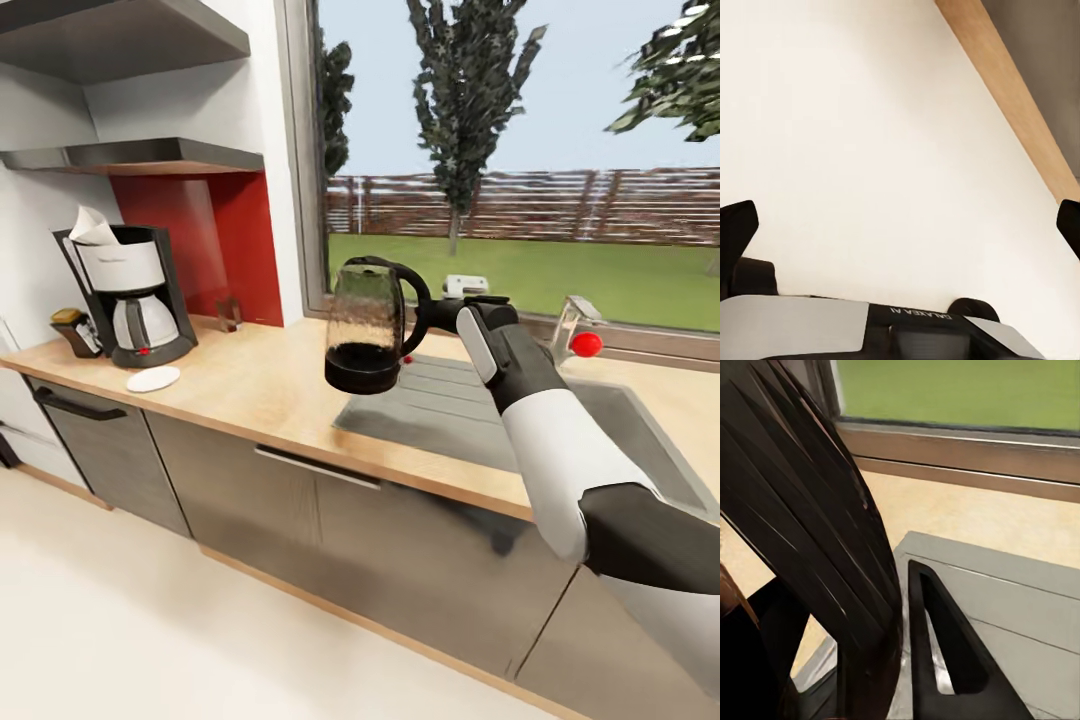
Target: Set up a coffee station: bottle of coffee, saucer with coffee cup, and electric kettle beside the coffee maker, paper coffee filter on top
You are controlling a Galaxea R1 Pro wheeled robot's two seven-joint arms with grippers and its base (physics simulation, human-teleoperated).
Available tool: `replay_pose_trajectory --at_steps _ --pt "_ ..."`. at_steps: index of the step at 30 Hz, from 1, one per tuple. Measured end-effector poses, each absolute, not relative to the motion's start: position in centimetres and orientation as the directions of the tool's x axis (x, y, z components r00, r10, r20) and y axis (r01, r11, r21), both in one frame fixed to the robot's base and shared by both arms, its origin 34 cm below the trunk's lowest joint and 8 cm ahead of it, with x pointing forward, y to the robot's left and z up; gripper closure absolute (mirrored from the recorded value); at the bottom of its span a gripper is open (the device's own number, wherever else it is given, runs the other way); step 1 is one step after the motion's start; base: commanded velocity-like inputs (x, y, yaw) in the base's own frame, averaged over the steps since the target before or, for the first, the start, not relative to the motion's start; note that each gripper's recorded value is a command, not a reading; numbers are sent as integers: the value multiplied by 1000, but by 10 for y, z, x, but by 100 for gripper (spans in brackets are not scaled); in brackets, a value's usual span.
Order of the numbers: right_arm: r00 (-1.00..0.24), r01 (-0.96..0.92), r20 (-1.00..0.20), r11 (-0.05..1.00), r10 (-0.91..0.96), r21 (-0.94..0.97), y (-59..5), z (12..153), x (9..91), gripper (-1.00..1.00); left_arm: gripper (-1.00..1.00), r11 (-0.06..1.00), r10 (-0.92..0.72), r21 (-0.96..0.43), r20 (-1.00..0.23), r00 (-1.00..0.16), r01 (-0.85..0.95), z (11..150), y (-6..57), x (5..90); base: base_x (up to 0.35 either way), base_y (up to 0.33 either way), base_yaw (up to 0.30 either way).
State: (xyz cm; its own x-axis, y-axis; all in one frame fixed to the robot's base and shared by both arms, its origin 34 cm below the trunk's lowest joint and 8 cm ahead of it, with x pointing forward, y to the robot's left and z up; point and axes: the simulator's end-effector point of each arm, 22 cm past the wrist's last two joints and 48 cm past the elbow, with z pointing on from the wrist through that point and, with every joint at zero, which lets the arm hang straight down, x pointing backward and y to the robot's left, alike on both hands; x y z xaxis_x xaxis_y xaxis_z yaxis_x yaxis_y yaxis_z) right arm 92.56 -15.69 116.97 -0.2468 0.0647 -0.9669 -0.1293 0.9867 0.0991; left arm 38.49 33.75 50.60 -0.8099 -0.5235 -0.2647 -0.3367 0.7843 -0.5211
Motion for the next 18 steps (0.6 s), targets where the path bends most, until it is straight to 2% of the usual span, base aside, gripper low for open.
replay_pose_trajectory --at_steps 18 --pt "-247 -129 -967 987 66 100 -157 1169 926 100 -100 784 -523 -521 -263 -810 -337 506 337 385 85 306 0"
